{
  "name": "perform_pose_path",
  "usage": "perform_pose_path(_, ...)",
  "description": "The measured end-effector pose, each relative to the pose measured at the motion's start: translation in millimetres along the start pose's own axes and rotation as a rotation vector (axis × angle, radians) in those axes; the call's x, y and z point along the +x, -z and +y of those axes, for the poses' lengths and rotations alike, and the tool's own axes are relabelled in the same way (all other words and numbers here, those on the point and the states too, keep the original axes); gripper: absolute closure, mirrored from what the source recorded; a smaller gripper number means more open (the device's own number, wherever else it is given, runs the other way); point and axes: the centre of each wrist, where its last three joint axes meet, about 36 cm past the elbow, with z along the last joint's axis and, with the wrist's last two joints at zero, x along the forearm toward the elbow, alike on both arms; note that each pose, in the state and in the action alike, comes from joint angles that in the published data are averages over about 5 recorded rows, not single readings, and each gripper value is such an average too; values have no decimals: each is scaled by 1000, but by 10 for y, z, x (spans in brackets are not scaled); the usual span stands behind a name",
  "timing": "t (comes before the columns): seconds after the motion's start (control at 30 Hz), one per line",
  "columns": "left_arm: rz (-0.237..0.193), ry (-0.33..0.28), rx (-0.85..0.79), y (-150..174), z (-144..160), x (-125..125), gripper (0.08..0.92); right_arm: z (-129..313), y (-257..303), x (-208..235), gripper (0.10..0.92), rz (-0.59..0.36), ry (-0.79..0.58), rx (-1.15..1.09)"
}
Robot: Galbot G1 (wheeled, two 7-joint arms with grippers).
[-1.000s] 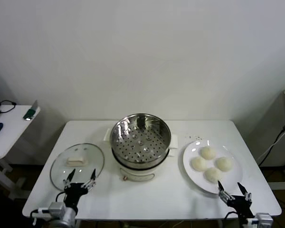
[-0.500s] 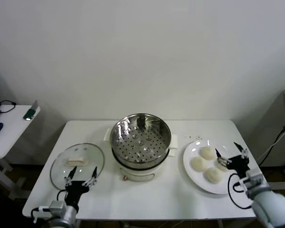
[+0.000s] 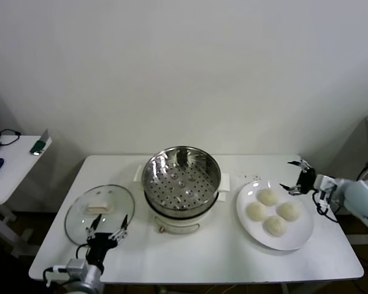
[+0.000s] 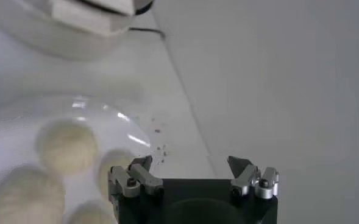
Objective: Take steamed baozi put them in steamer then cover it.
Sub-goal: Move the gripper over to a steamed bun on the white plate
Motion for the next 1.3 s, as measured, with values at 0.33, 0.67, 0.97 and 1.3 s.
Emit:
perform_pose_path(0.33, -15, -6, -7, 20, -31, 14, 177, -583, 123, -439, 200, 103, 339, 101)
perform_pose_path(0.67, -21, 4, -4, 3, -14, 21, 177, -778, 313, -823, 200, 173, 490, 156)
perform_pose_path(0.97, -16, 3, -2, -26, -40, 17, 177, -885, 345, -1035, 200, 212, 503, 164)
perform_pose_path(1.3, -11, 8, -1, -60, -38, 16, 177, -851, 322, -1246, 200, 215, 506, 132)
